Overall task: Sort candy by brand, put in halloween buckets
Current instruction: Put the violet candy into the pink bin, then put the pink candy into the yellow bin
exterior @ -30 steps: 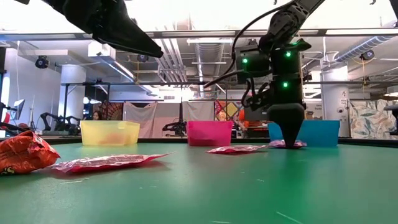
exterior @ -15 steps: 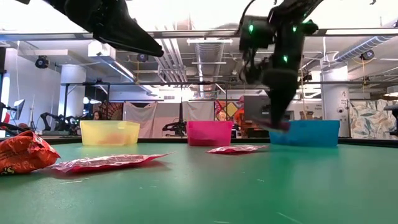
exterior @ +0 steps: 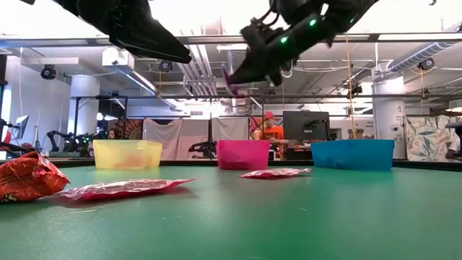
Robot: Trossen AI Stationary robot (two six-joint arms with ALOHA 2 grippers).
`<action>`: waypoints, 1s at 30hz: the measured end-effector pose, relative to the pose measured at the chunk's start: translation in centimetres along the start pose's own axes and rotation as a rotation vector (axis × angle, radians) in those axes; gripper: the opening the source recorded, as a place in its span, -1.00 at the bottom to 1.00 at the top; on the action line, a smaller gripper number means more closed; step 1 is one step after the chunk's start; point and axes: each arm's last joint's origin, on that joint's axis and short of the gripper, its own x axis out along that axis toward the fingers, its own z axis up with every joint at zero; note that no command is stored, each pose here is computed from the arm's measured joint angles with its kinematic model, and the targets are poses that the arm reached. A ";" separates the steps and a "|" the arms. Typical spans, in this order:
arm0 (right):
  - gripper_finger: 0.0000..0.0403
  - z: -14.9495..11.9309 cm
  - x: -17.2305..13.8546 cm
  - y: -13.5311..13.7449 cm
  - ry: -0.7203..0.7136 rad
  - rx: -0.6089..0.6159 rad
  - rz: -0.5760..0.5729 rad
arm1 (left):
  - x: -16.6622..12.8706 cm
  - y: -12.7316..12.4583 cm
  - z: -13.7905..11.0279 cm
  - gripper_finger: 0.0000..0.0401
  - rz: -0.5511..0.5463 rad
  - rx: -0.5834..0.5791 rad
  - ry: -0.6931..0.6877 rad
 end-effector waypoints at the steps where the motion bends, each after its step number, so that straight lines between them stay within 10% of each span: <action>1: -0.94 0.0 0.6 -0.4 -0.027 0.001 -0.012 | 0.0 0.0 0.0 0.00 0.000 -0.001 0.000; 8: -0.94 -2.4 4.4 -4.8 0.019 0.134 -0.268 | 0.0 0.0 -0.2 0.00 0.000 -0.011 0.018; 30: -0.33 0.2 5.7 -7.1 0.170 0.258 -0.164 | -0.1 0.0 -0.4 0.00 -0.001 -0.026 0.032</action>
